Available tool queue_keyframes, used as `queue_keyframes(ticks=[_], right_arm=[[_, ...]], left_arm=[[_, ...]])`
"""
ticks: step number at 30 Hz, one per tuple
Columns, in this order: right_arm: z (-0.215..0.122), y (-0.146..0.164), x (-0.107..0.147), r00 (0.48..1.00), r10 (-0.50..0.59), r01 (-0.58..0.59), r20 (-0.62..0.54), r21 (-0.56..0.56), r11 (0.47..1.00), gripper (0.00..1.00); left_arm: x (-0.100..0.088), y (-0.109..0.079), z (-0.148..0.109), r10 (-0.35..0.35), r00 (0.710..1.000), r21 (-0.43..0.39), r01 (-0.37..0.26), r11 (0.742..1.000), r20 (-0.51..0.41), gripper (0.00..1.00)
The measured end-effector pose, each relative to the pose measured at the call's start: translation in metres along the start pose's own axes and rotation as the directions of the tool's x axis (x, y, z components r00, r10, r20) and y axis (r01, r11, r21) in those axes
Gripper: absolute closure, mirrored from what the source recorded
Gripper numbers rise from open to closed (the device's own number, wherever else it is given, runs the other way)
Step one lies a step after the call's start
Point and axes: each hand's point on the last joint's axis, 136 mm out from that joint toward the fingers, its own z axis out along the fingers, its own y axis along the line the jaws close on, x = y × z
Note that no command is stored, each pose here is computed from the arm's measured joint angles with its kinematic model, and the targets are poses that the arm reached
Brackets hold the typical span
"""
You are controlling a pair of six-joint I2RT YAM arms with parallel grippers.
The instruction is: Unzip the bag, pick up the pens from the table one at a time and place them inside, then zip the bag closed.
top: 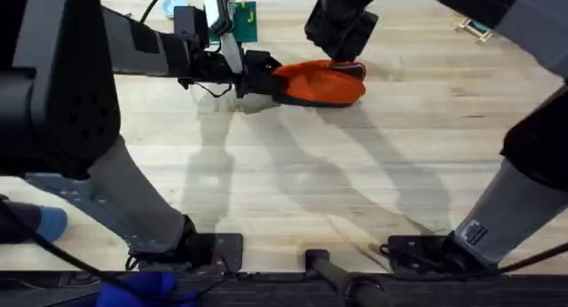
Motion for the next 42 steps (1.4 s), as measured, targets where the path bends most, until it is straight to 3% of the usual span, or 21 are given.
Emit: queue_keyframes(ticks=[16, 29, 42], right_arm=[[0.002, -0.033, -0.011, 0.999, -0.014, 0.010, 0.030, 0.129, 0.992, 0.970], [0.009, -0.078, -0.032, 1.000, 0.027, -0.026, 0.000, 0.247, 0.969, 0.970], [0.002, -0.102, -0.059, 0.994, -0.110, 0.104, 0.007, 0.276, 0.956, 0.972]], left_arm=[[0.000, 0.000, 0.000, 0.000, 1.000, 0.000, 0.000, 1.000, 0.000, 0.959], [0.000, -0.001, 0.001, 0.001, 1.000, 0.003, -0.001, 1.000, 0.000, 0.959], [-0.001, -0.001, 0.002, 0.002, 1.000, 0.005, -0.002, 1.000, 0.000, 0.959]])
